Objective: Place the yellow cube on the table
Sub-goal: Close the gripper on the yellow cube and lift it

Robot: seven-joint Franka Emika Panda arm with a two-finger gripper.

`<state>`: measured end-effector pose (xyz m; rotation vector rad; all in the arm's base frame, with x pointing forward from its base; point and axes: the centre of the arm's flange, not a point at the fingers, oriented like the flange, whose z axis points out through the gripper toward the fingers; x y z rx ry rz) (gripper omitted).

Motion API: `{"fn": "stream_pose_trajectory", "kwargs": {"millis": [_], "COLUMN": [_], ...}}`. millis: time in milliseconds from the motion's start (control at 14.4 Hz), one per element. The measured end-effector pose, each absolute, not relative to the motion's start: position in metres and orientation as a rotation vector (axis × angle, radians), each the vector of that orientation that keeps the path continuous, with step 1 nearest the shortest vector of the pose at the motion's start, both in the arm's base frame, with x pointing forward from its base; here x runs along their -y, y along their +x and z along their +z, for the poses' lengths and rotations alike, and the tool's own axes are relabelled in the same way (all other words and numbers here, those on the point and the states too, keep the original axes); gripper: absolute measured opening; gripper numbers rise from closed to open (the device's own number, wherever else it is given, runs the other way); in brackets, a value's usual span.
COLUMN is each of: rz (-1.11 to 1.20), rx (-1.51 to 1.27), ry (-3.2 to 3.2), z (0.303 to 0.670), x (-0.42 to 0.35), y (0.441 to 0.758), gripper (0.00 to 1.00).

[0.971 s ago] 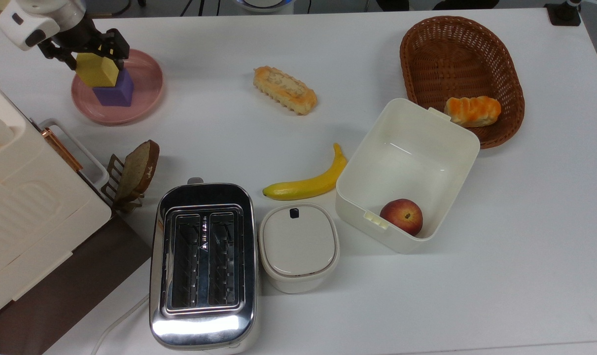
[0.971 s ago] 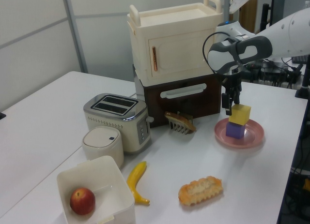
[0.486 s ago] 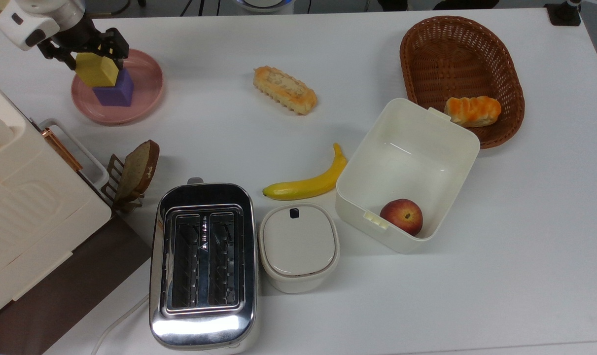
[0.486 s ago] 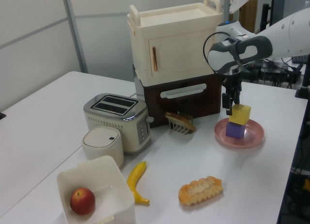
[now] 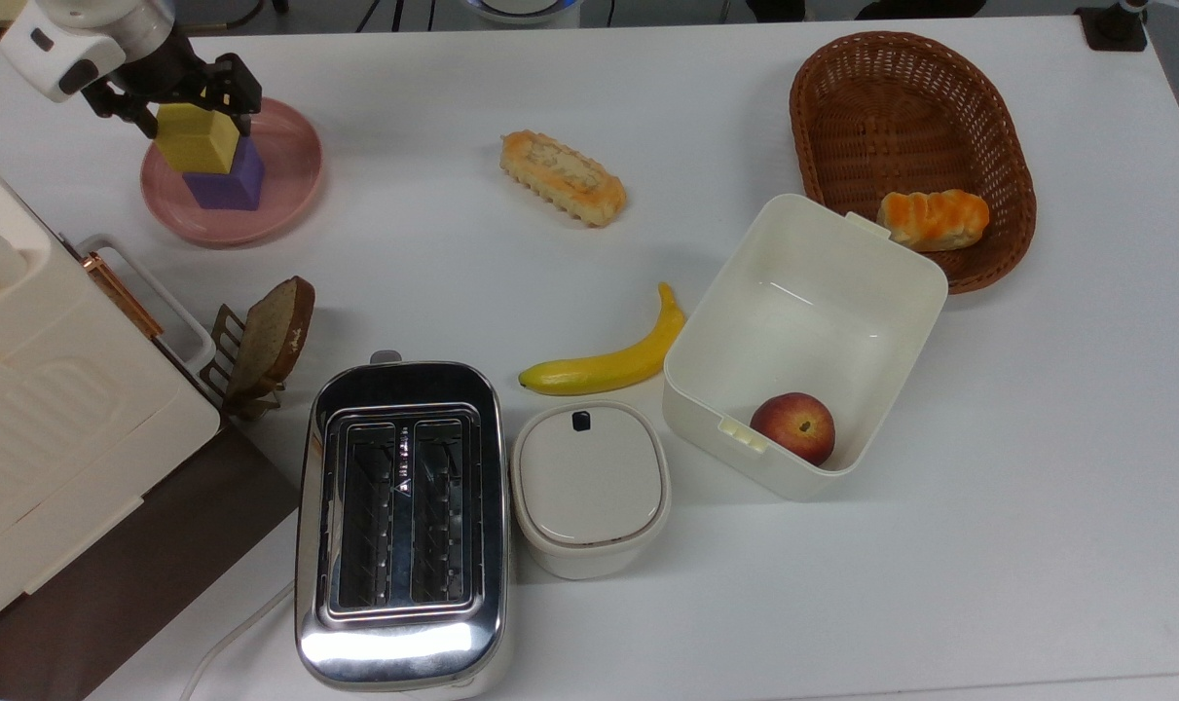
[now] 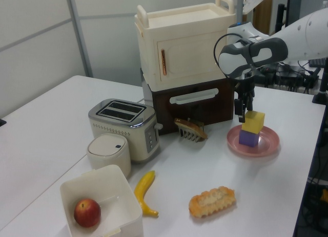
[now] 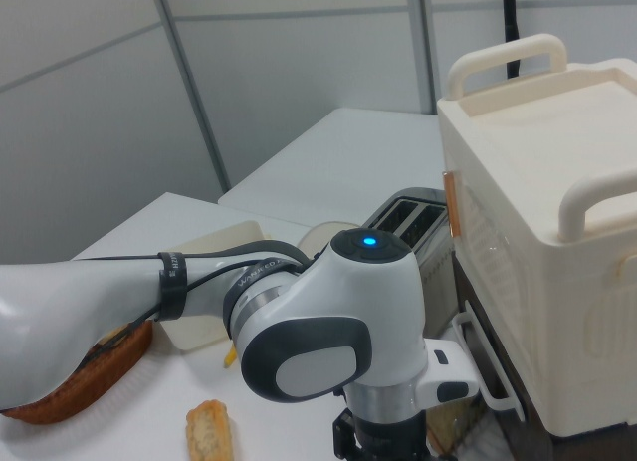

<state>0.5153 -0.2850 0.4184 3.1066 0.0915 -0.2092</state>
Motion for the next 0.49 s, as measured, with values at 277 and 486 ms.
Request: {"fn": "stream_pose_trajectory", "kwargs": {"millis": [277,486], "rz": [-0.212,-0.220], "rx": [-0.101,-0.110], "ry": [3.110,3.127], "z": [0.420,0.436], "x": [0.286,0.288], "y": [0.514,0.510], "gripper": [1.00,1.00]}}
